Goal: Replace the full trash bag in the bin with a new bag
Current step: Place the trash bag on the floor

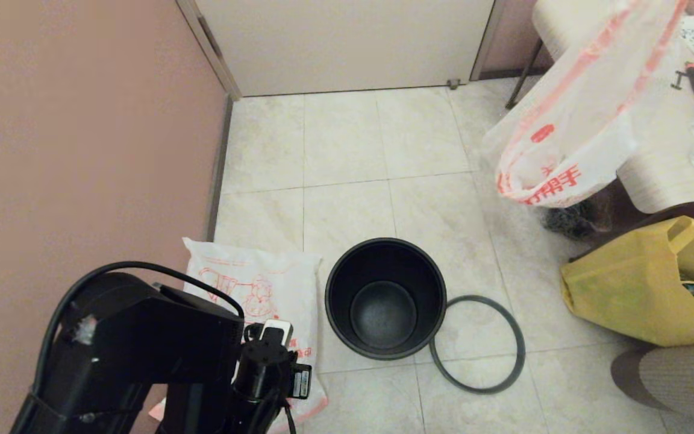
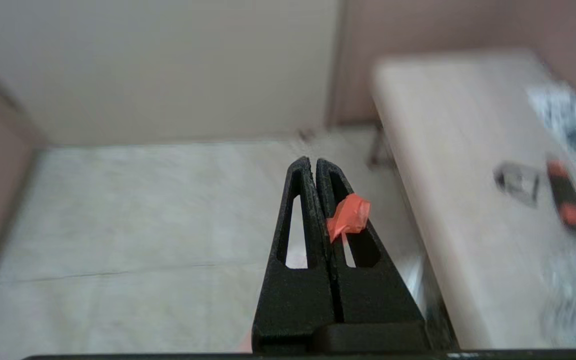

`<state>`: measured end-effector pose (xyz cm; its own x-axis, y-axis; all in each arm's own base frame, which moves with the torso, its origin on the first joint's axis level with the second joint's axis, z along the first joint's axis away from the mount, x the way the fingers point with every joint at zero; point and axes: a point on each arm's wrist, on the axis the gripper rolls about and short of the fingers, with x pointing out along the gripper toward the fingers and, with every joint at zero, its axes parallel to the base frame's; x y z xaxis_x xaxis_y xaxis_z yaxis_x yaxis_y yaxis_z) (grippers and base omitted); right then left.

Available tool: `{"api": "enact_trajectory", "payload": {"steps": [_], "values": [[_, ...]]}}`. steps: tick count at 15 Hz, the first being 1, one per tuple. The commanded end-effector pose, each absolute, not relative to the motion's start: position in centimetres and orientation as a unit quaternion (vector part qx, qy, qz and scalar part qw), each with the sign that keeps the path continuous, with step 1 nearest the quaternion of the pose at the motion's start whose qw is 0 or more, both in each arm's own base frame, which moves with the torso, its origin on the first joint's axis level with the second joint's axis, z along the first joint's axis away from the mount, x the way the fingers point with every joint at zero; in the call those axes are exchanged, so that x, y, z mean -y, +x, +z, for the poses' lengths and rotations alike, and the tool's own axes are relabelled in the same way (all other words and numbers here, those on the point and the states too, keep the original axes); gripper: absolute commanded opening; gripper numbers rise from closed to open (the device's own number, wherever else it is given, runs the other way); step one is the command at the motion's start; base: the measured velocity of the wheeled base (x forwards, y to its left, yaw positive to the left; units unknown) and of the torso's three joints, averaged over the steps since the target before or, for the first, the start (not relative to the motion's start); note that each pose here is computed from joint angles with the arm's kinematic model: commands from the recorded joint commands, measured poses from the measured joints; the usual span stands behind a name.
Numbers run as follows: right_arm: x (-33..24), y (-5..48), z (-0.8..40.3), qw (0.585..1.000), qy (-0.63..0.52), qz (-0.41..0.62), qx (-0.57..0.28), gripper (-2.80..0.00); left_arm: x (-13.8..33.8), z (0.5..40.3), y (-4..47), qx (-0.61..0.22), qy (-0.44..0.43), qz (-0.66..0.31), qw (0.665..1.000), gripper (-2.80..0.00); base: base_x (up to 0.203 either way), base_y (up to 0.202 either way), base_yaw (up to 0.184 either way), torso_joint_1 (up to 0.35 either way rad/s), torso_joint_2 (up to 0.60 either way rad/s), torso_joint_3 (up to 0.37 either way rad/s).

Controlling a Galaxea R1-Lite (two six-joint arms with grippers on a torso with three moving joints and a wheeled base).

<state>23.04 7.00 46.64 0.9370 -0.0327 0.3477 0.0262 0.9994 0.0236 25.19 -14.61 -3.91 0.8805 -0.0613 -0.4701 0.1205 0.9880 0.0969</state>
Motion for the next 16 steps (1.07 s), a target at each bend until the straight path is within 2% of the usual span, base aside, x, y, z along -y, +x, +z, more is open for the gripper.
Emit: {"api": "enact_trajectory", "payload": {"steps": [1,4,7,10,11,12,13,16], "values": [[-5.8,29.3,43.0,0.992,0.009,-0.053,0.116,-2.8,14.7,-4.0,25.1,-0.239,0.062,-0.046,0.968,-2.8,0.0,0.0,0.0,0.0,0.0,0.0],[-2.6,38.9,34.8,0.995,0.026,-0.093,0.02,-2.8,14.7,-3.9,25.1,-0.237,0.062,-0.045,0.968,-2.8,0.0,0.0,0.0,0.0,0.0,0.0],[1.0,46.3,25.6,0.99,0.024,-0.128,-0.062,-2.8,14.8,-3.9,25.1,-0.236,0.063,-0.047,0.969,-2.8,0.0,0.0,0.0,0.0,0.0,0.0],[4.0,50.6,17.4,0.98,0.019,-0.155,-0.123,-2.8,14.8,-3.9,25.1,-0.236,0.063,-0.047,0.969,-2.8,0.0,0.0,0.0,0.0,0.0,0.0],[4.6,51.1,16.1,0.978,0.02,-0.161,-0.131,-2.8,14.8,-3.9,25.1,-0.236,0.063,-0.047,0.969,-2.8,0.0,0.0,0.0,0.0,0.0,0.0],[4.7,51.1,15.9,0.977,0.021,-0.166,-0.131,-0.71,14.8,-3.9,25.2,-0.235,0.063,-0.047,0.969,-2.8,0.0,0.0,0.0,0.0,0.0,0.0],[4.6,50.9,16.0,0.975,0.019,-0.179,-0.131,0.0,14.8,-3.9,25.2,-0.235,0.064,-0.047,0.969,-2.8,0.0,0.0,0.0,0.0,0.0,0.0],[3.8,48.8,19.0,0.975,0.029,-0.184,-0.119,0.0,14.7,-3.7,25.2,-0.234,0.063,-0.045,0.969,-2.8,0.0,0.0,0.0,0.0,0.0,0.0]]}}
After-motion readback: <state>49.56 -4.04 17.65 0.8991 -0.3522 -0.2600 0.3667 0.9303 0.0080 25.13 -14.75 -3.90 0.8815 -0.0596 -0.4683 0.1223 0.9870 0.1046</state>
